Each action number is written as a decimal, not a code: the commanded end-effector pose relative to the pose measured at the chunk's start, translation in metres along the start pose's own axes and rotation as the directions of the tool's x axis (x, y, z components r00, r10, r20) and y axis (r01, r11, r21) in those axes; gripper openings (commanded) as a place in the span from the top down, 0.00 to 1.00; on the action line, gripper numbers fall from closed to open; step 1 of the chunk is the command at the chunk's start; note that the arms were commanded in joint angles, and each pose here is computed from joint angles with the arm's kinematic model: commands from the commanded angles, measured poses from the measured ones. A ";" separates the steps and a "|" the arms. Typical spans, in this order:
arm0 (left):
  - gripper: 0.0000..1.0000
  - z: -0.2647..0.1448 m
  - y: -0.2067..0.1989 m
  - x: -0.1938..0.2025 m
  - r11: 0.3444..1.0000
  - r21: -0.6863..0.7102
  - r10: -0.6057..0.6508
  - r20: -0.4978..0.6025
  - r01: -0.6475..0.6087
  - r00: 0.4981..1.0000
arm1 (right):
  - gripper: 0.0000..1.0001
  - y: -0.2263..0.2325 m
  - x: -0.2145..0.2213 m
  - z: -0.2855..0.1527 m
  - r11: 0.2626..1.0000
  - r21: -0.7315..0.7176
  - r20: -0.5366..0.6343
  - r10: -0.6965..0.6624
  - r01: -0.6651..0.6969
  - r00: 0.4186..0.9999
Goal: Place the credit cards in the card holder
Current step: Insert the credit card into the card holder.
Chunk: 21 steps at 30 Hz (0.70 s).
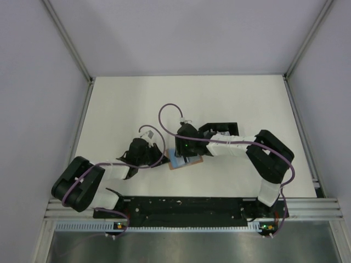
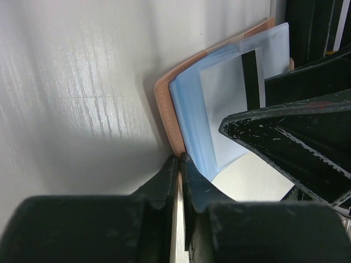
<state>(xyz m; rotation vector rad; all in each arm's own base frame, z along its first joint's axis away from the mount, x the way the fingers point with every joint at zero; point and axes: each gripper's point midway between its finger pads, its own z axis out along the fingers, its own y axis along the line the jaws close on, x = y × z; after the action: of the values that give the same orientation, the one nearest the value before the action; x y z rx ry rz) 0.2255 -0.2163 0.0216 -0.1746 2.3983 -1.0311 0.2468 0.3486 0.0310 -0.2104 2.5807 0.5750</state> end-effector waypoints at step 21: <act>1.00 0.000 0.010 0.004 0.997 -0.051 0.052 -0.022 -0.053 0.998 | 0.42 -0.008 -0.008 -0.017 1.000 -0.015 0.015 0.016 -0.016 1.000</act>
<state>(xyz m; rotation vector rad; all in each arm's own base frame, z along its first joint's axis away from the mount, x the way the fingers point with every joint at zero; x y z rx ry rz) 0.2265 -0.2163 0.0210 -0.1452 2.3973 -1.0120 0.2468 0.3277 0.0410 -0.1805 2.5738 0.5605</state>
